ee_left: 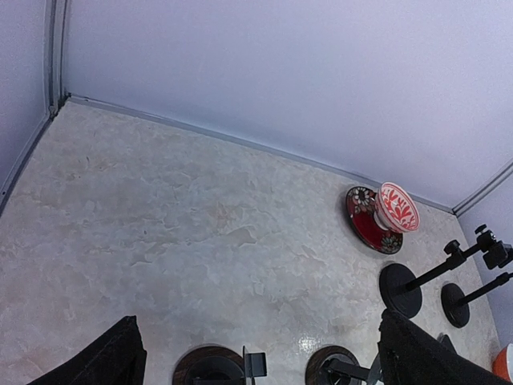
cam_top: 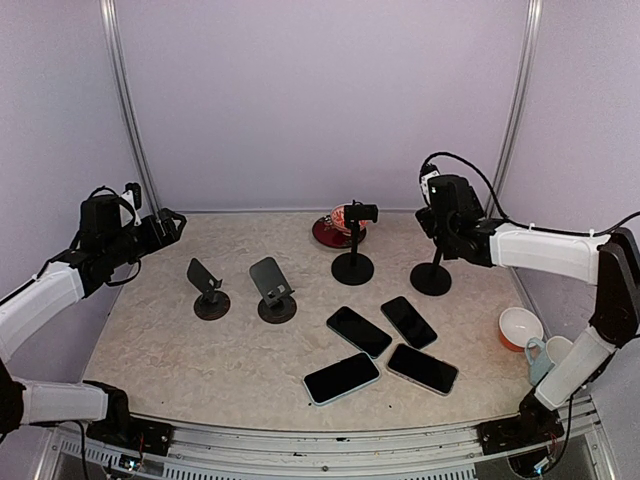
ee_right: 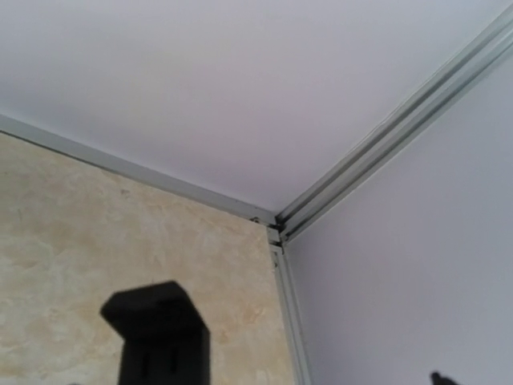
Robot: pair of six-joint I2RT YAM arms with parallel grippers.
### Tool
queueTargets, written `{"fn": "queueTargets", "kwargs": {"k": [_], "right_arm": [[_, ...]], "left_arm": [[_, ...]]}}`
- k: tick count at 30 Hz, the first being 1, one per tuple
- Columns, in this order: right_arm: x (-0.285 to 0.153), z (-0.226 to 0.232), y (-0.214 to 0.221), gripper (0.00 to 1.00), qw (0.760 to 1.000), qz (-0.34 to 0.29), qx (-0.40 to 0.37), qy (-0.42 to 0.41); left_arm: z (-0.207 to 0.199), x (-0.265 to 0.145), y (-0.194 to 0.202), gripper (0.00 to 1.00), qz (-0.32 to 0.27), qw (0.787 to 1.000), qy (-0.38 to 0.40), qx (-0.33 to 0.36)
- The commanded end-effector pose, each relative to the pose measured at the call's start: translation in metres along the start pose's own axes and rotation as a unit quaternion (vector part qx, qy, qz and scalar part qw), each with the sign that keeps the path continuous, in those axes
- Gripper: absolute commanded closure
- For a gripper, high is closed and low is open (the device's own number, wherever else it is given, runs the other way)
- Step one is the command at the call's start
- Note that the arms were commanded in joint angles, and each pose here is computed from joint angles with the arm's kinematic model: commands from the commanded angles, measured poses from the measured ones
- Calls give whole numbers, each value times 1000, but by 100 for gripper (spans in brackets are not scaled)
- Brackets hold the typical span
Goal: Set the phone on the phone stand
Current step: Adjust the phone stand at the corner of the board.
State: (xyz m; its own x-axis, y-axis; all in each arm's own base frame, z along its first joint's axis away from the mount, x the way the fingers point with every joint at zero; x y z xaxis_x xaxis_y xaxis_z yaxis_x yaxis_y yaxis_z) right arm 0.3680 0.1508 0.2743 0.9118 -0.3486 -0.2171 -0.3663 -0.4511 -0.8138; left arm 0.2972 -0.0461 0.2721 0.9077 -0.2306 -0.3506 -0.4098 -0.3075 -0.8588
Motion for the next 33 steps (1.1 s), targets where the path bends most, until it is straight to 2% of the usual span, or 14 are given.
{"fn": "queueTargets", "kwargs": {"k": [1,19,27,33], "right_arm": [[-4,-21,3,9,999,2,44,-9],[1,-73,25,8,985,23,146,-93],[5,-87,29,8,964,31,210,-161],[0,-81,25,8,925,40,265,-268]], "left_arm": [[0,-2,-6,1,-7,1000,3,-2],[0,-2,-6,1,-7,1000,5,-3],[1,-1,-5,1,-5,1000,4,-4],[1,0,-5,1,-4,1000,5,-6]]}}
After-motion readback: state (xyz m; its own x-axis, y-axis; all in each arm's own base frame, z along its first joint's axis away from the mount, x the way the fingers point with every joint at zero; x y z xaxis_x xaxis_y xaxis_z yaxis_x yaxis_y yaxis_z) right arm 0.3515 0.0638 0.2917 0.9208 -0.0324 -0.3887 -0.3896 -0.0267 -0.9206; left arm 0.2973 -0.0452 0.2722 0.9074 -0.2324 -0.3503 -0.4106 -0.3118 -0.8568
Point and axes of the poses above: each gripper's point midway between its finger pads, its own x axis out along the fingers, its own z axis along the line the jaws close on, y = z × x, the point moved 8 cm from there along -x, back along the fingers, and after that the axes turned 3 degrees about x, right-handed, at the moved point
